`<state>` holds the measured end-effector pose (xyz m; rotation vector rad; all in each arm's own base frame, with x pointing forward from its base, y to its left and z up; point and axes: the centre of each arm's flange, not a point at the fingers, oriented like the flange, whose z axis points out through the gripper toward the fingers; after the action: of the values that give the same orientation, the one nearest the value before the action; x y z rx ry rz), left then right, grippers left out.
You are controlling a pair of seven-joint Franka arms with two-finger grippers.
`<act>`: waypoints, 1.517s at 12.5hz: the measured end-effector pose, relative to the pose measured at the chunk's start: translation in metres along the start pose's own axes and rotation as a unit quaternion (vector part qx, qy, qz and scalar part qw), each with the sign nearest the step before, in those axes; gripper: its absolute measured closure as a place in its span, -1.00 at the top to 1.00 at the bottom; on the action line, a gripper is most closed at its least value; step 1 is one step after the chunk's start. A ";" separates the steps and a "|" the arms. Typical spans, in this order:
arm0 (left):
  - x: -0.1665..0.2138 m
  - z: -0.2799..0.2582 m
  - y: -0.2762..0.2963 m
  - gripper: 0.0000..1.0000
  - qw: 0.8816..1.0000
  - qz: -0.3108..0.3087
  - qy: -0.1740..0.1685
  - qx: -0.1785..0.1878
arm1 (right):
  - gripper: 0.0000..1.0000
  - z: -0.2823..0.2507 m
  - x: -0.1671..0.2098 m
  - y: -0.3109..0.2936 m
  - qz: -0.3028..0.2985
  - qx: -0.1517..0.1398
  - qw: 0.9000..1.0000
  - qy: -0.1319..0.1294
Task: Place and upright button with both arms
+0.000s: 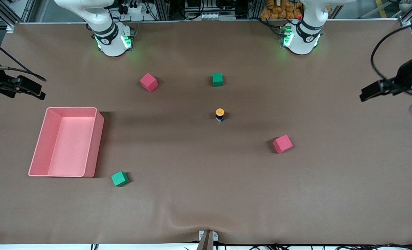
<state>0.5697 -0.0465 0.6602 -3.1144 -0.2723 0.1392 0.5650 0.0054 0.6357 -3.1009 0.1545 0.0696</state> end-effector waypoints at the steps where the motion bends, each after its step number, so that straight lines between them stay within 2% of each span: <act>1: -0.016 -0.012 -0.004 1.00 1.000 0.005 0.002 0.000 | 1.00 0.000 0.000 0.000 0.000 0.000 1.000 0.000; 3: -0.053 -0.028 -0.012 1.00 1.000 0.006 0.006 0.002 | 1.00 0.000 0.000 0.000 0.000 0.000 1.000 0.000; 5: -0.074 -0.033 -0.024 1.00 1.000 0.004 0.009 0.002 | 1.00 0.000 0.000 0.000 0.000 0.000 1.000 0.000; 11: -0.065 -0.026 -0.030 1.00 1.000 0.005 0.020 -0.001 | 1.00 0.000 0.000 0.000 0.000 0.000 1.000 0.000; 19: -0.057 -0.018 -0.026 1.00 1.000 0.014 0.015 0.000 | 1.00 0.000 0.000 0.000 0.000 0.000 1.000 0.000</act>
<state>0.5107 -0.0306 0.6832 -3.1192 -0.2268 0.0912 0.5651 0.0053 0.6356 -3.1012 0.1547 0.0700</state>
